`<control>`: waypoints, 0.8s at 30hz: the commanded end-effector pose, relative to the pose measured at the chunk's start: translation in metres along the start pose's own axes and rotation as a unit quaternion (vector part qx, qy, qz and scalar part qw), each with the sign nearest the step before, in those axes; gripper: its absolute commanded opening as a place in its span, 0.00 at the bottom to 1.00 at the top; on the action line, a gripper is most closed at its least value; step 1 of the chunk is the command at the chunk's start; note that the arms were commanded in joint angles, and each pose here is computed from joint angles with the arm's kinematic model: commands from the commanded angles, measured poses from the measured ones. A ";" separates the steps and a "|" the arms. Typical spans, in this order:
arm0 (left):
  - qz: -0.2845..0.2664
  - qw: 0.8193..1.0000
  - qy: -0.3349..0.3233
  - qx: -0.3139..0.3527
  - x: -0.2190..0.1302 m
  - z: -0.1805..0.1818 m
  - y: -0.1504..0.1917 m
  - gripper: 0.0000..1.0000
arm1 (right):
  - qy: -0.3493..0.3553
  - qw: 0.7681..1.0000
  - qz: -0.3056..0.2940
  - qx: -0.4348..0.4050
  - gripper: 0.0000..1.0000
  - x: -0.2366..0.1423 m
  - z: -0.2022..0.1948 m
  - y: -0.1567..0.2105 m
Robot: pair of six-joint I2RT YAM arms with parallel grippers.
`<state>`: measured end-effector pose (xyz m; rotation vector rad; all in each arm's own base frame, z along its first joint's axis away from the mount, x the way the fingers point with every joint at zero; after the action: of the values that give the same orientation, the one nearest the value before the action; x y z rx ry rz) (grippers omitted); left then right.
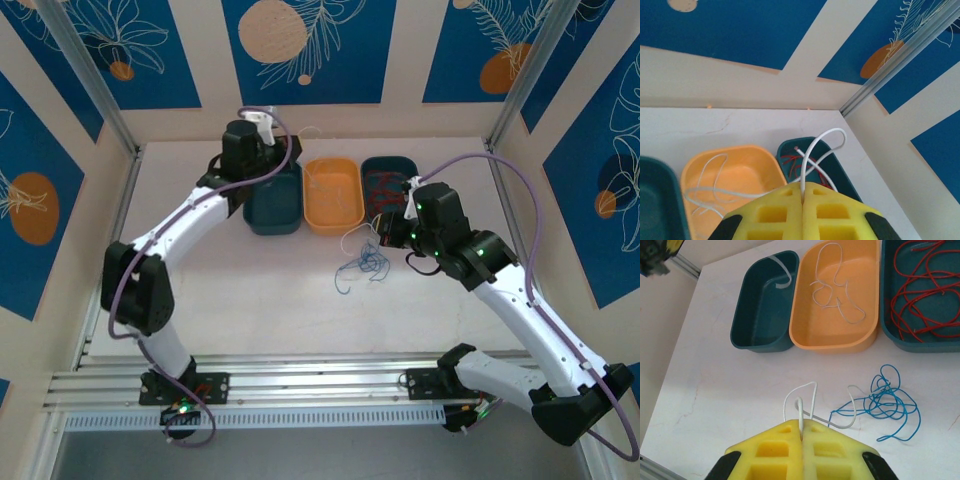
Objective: Untangle the cables
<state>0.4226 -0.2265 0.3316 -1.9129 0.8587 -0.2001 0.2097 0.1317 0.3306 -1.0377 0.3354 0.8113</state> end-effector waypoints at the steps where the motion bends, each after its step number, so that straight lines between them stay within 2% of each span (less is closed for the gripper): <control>1: -0.001 0.999 0.032 0.014 0.018 -0.016 -0.008 0.00 | -0.001 1.000 -0.003 0.007 0.00 0.002 0.001 0.000; 8: 0.022 0.998 0.049 0.012 0.062 -0.015 0.005 0.00 | 0.000 1.000 0.002 0.009 0.00 0.004 0.000 0.001; 14: 0.062 0.996 0.059 0.008 0.094 -0.009 0.033 0.00 | 0.000 1.000 0.004 0.012 0.00 0.004 0.000 0.002; 19: 0.105 0.993 0.051 0.019 0.107 -0.002 0.066 0.00 | -0.001 1.000 0.008 0.014 0.00 0.004 0.000 0.003; 24: 0.134 0.990 0.026 0.033 0.106 0.008 0.088 0.00 | -0.005 1.000 0.010 0.015 0.00 0.004 0.001 0.003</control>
<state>0.4684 -0.3094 0.2354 -1.7719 1.1109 -0.1139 0.2105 0.1326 0.3292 -1.0213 0.3457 0.8135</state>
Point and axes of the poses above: each hand's point on the last joint's axis, 136 mm out from that joint toward the fingers, its own x axis out along the fingers, its own z axis along the line the jaws close on, y = z × x, the point moved 8 cm from there along -x, back along the fingers, and after that the axes turned 3 degrees about x, right-handed, at the moved point
